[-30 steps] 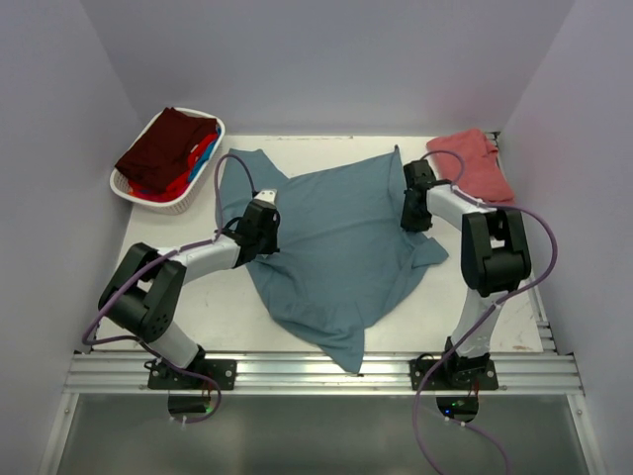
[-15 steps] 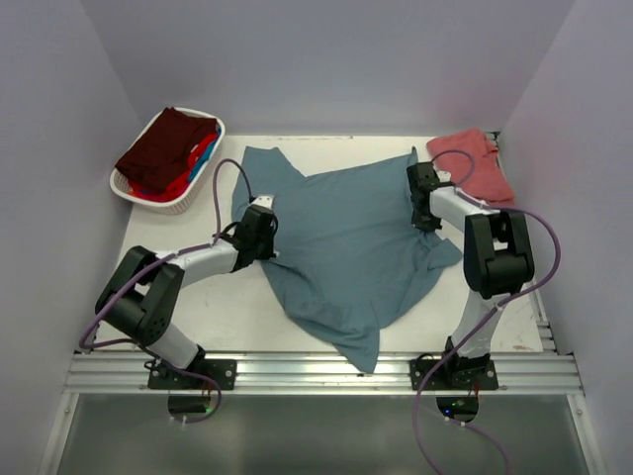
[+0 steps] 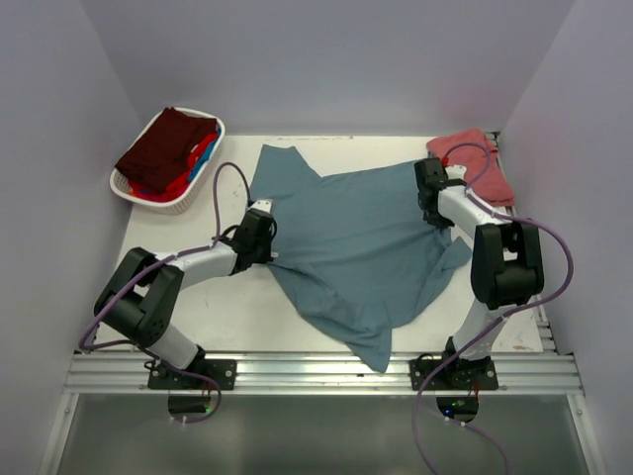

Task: Fold and stack the t-shirts
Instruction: Flatten the tshirt out

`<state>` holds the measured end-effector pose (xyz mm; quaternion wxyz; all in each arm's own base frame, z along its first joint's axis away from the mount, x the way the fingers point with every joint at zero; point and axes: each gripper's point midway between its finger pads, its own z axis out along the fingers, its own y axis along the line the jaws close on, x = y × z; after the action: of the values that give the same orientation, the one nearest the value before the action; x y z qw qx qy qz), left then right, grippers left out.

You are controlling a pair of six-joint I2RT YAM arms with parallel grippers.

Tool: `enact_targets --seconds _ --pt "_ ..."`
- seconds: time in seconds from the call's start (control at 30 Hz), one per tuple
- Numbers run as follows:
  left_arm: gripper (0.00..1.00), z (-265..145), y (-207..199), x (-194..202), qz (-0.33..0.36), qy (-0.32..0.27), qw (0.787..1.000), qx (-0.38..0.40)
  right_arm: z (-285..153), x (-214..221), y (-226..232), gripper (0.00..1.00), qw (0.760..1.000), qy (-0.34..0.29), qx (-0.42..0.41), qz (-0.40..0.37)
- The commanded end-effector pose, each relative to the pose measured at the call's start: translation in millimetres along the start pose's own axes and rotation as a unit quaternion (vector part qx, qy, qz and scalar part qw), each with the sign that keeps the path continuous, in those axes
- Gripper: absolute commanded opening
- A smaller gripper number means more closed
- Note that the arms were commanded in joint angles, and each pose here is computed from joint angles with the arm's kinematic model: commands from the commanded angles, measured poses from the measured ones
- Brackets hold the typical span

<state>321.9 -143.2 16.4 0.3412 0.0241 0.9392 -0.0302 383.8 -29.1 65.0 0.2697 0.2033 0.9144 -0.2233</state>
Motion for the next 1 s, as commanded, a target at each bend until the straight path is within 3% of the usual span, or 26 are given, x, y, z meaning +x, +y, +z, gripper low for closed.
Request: enact_targets --seconds 0.0,0.17,0.43,0.57,0.63,0.8,0.97 --pt "0.00 -11 10 -10 0.004 -0.020 1.000 -0.021 -13 -15 -27 0.00 0.998 -0.028 0.042 0.027" --pt "0.00 -21 28 -23 -0.010 -0.038 0.997 -0.066 -21 -17 -31 0.00 0.998 -0.029 0.038 0.029" --pt "0.00 -34 46 -45 -0.057 -0.066 0.994 -0.073 -29 -21 -32 0.00 0.999 -0.030 0.028 0.031" --pt "0.00 -58 3 -84 -0.057 -0.156 0.984 0.060 -28 -18 -26 0.00 0.999 -0.026 0.014 0.032" --pt "0.00 -67 -17 -99 -0.045 -0.175 0.977 0.112 -27 -18 -23 0.00 0.999 -0.024 0.005 0.034" --pt "0.00 -54 -63 -99 -0.017 -0.136 0.967 0.214 -24 -15 -11 0.00 0.999 -0.014 -0.018 0.034" --pt "0.00 -17 -80 -47 -0.016 -0.033 0.968 0.248 -24 -18 -6 0.00 0.999 -0.014 -0.027 0.040"
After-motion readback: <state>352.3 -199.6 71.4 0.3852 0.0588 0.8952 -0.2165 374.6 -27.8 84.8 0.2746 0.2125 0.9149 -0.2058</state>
